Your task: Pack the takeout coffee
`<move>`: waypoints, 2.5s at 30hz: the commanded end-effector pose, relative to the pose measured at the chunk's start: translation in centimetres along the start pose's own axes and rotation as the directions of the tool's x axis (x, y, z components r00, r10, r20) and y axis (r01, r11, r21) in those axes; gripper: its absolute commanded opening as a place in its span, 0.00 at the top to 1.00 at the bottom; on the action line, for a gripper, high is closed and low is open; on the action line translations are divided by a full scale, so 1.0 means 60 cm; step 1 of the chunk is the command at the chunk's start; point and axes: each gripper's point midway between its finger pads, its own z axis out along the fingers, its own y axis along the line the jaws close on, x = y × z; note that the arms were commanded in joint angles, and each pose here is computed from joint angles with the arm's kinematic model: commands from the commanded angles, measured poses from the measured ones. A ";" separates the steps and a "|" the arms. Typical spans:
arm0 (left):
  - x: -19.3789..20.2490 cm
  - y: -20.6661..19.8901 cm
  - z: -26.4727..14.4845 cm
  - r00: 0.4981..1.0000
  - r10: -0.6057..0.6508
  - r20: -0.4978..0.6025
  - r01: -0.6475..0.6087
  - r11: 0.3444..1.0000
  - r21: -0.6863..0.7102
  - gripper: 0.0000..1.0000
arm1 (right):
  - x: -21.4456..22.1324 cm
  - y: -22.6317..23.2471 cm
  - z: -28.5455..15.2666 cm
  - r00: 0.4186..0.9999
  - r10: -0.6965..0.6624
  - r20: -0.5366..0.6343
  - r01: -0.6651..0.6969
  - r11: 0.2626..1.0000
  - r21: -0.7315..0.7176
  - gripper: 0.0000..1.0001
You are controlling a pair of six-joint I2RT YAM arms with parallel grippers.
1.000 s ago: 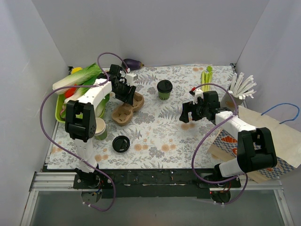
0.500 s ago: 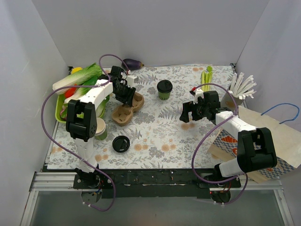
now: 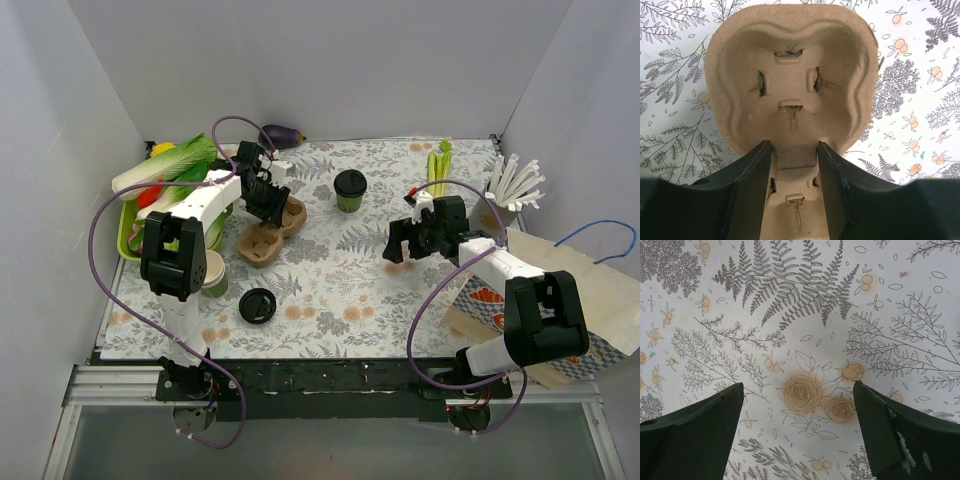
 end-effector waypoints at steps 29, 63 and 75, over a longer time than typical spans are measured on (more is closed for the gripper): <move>-0.057 0.019 -0.188 0.997 -0.043 0.057 0.047 0.995 -0.083 1.00 | -0.024 -0.001 -0.009 0.998 -0.018 0.057 0.018 1.000 -0.003 0.02; 0.016 -0.239 -0.085 0.970 0.242 -0.003 -0.231 0.931 0.281 1.00 | -0.088 0.023 -0.079 0.986 -0.149 0.070 0.152 0.987 -0.053 0.04; 0.041 -0.172 -0.002 0.961 0.271 -0.045 -0.265 0.958 0.106 1.00 | -0.141 0.075 -0.144 0.959 -0.221 0.175 0.242 0.964 -0.110 0.06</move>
